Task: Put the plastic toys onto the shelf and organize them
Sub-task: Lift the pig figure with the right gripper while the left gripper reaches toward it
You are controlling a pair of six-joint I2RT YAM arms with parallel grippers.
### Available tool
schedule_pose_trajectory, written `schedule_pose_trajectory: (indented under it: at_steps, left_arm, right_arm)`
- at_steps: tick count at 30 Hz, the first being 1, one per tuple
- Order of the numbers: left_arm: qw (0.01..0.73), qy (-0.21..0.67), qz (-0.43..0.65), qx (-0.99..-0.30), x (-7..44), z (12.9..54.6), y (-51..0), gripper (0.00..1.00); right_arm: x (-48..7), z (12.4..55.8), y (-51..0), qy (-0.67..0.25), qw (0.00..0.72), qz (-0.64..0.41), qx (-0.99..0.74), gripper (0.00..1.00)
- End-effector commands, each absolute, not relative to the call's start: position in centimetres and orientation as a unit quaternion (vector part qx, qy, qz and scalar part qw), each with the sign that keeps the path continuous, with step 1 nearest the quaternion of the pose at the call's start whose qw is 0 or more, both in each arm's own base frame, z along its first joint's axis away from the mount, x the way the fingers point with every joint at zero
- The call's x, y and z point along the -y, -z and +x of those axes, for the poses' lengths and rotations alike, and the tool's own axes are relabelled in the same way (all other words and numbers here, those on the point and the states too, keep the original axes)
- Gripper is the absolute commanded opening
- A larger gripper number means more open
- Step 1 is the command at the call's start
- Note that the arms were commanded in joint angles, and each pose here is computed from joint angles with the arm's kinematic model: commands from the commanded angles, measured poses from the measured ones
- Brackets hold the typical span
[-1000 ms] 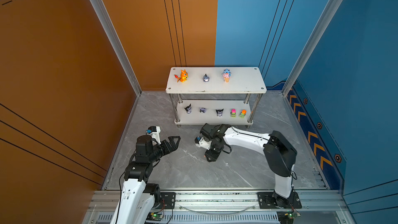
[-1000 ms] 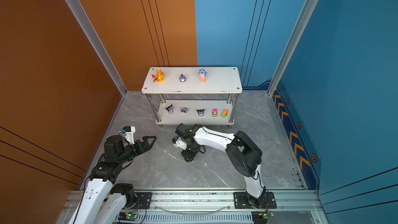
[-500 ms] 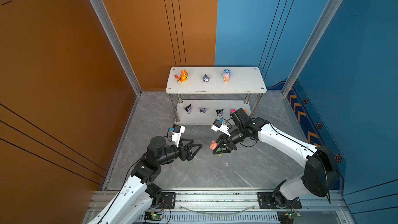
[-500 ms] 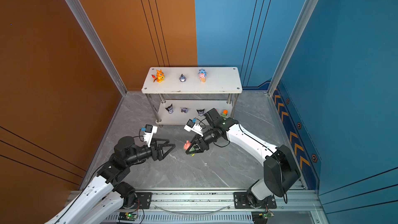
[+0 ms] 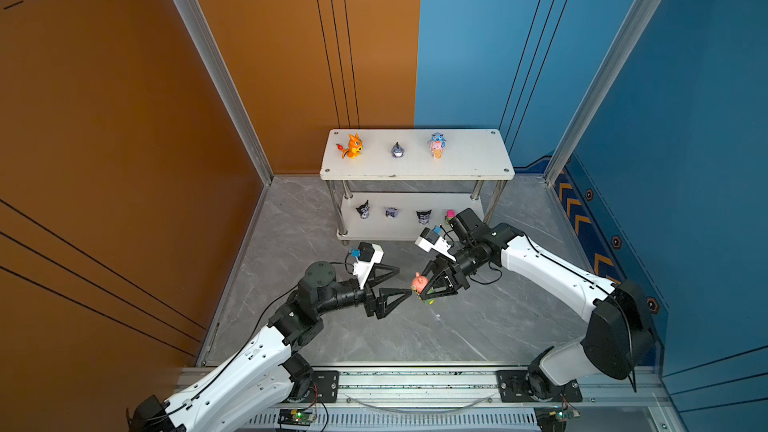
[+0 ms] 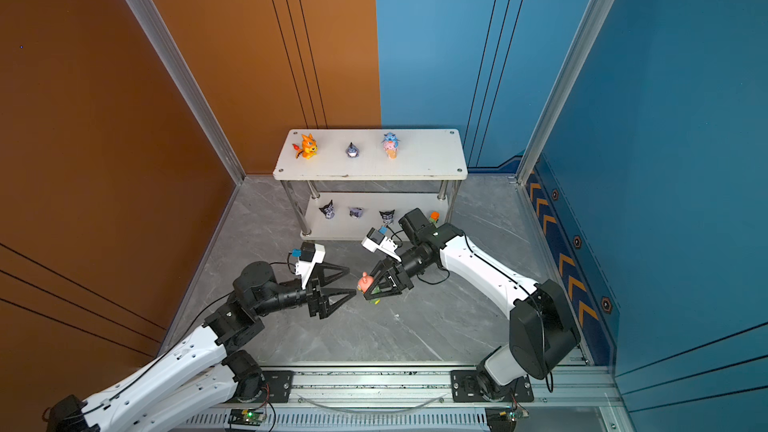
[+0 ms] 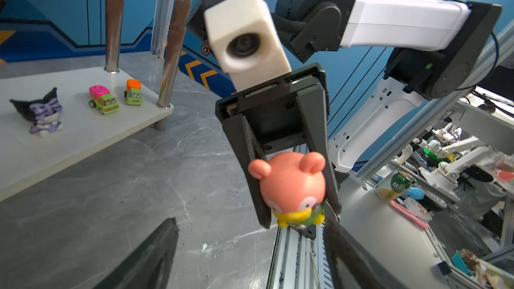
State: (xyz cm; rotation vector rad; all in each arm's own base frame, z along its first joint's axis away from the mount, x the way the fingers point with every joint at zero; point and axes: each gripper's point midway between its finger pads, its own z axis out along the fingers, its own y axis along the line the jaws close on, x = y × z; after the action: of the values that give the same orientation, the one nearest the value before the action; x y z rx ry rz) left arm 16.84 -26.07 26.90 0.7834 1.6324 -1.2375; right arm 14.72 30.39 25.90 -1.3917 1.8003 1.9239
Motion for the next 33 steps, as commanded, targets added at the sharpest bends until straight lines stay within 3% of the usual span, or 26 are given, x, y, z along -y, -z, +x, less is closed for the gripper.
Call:
schedule_pose_trajectory:
  at_steps: [1, 20, 28, 33]
  left_arm:
    - [0.492, 0.493, 0.376, -0.611, 26.6, 15.6, -29.7, 0.85]
    - [0.476, 0.435, 0.492, -0.586, 30.2, 13.6, -28.0, 0.81]
    - [0.472, 0.393, 0.517, -0.596, 31.0, 13.3, -26.9, 0.65]
    - [0.483, 0.367, 0.522, -0.6, 31.1, 13.4, -26.8, 0.79]
  right_arm:
    - [-30.0, 14.3, -27.6, -0.66, 0.081, -0.462, -0.587, 0.29]
    - [-29.9, 11.9, -27.9, -0.657, 0.027, -0.451, -0.603, 0.29]
    - [-30.3, 11.9, -27.6, -0.65, 0.021, -0.455, -0.608, 0.29]
    - [-30.4, 12.0, -27.6, -0.65, 0.021, -0.457, -0.607, 0.29]
